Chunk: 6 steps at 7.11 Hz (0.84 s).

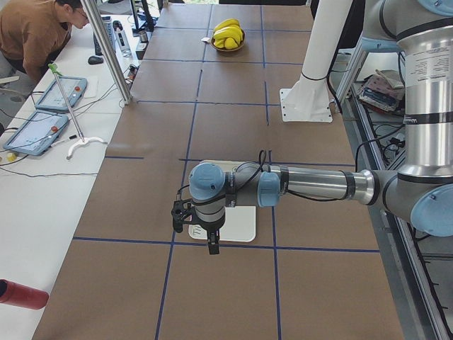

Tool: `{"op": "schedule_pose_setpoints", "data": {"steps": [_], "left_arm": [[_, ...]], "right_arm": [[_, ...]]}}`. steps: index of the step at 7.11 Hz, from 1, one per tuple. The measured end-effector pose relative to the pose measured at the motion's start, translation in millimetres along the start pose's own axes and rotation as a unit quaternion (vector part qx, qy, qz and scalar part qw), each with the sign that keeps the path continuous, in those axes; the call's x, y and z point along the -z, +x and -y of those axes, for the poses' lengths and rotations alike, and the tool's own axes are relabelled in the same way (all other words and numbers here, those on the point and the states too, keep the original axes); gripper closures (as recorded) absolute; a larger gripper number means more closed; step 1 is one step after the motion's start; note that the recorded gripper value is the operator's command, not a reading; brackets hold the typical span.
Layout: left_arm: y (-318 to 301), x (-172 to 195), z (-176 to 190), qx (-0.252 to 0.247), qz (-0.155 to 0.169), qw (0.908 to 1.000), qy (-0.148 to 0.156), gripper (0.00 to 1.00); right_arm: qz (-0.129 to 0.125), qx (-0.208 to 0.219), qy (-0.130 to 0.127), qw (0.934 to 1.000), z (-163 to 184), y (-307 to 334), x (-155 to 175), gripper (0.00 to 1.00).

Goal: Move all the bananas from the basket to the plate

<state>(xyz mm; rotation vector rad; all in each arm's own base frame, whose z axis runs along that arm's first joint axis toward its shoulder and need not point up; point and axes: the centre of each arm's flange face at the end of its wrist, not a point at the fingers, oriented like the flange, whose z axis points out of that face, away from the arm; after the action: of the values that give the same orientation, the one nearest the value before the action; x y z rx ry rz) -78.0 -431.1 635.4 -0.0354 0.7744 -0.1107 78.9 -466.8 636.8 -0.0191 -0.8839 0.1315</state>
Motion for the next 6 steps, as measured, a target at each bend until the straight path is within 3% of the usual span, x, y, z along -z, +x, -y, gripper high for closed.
{"op": "schedule_pose_setpoints", "data": {"steps": [3,6], "left_arm": [[6,1,2,-0.008,0.0,1.0,0.002,0.0],[26,17,17,-0.034,-0.004,0.9991,0.025,0.0]], "right_arm": [[0.009,0.011,0.007,0.9999,8,-15,9,0.0],[0.025,0.07,0.01,0.9972,22,-65,8,0.0]]}}
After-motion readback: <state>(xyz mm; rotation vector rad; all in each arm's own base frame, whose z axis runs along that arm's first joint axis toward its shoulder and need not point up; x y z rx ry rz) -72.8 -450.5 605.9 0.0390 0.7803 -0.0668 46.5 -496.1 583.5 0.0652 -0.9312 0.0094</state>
